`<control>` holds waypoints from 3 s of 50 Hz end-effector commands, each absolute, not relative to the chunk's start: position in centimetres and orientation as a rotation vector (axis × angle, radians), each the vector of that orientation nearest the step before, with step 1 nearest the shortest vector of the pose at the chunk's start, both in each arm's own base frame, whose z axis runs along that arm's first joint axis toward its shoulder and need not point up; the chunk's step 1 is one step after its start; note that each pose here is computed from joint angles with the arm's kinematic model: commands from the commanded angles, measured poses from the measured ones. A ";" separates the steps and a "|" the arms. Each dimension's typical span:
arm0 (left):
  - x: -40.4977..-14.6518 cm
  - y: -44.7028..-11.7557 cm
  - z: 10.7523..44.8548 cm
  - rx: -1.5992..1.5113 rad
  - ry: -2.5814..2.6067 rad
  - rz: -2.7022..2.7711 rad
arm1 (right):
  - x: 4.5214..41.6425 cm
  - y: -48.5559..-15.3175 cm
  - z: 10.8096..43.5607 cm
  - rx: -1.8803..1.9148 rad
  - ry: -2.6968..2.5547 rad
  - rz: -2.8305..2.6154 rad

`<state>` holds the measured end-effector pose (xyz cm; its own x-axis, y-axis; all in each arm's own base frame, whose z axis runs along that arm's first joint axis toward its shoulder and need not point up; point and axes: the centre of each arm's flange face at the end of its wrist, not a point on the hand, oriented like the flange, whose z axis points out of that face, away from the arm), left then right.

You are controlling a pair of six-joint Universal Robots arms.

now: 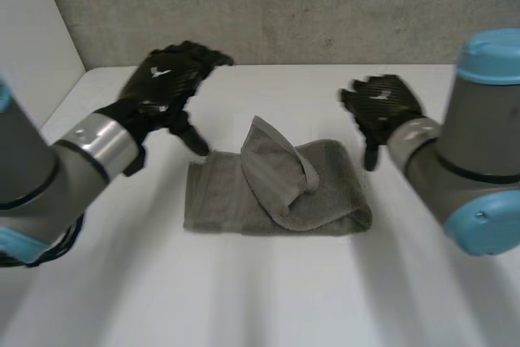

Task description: Fold the towel.

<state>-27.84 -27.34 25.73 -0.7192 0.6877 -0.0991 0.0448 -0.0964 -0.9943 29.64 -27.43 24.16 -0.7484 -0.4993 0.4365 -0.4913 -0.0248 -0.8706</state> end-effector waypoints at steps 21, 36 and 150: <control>-43.6 -24.4 15.0 -1.097 -1.662 1.452 | 24.9 -26.6 16.6 -1.018 2.330 -1.856; -41.5 -26.5 14.0 -0.977 -1.912 1.603 | 27.1 -25.1 14.5 -1.123 2.170 -1.787; -25.6 -25.5 12.0 -0.697 -2.291 1.656 | 27.2 -22.7 12.2 -1.367 2.151 -1.768</control>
